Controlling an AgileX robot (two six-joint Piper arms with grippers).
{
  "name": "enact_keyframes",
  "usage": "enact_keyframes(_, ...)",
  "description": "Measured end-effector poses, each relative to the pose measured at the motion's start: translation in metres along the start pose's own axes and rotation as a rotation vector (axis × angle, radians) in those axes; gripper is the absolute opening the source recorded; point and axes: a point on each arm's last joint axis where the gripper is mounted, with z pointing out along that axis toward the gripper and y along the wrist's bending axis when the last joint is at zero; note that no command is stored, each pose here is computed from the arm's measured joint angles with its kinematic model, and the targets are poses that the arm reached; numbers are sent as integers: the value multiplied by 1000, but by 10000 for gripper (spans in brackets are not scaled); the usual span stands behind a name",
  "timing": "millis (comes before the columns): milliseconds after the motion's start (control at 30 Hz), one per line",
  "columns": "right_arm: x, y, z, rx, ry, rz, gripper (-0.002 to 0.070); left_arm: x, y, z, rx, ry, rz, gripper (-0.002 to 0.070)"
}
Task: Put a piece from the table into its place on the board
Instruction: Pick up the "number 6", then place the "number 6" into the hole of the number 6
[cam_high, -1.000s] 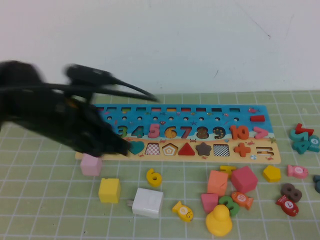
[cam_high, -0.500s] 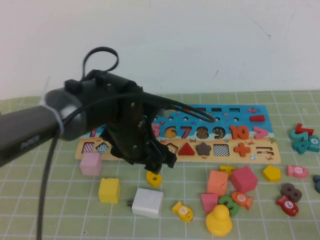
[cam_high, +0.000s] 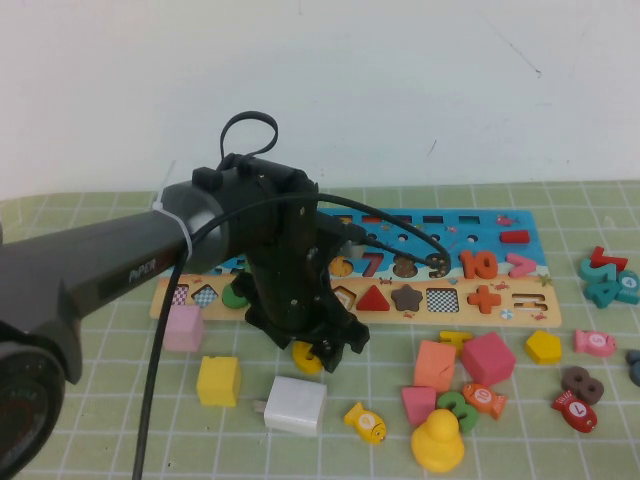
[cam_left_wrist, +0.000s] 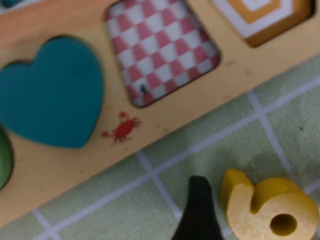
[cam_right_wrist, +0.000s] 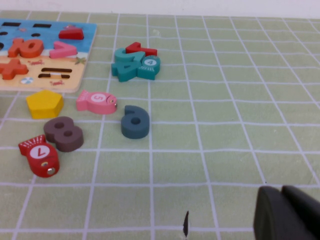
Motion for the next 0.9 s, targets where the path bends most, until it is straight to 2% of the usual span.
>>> enact_keyframes(67,0,0,0,0,0,0,11,0,-1,1,4,7,31,460)
enact_keyframes(233,0,0,0,0,0,0,11,0,-1,1,6,8,94,330)
enact_keyframes(567,0,0,0,0,0,0,11,0,1,0,-20,10,231,326)
enact_keyframes(733,0,0,0,0,0,0,11,-8,7,-8,-111,-15,315,326)
enact_keyframes(900,0,0,0,0,0,0,11,-31,10,-29,-193,-166,369,326)
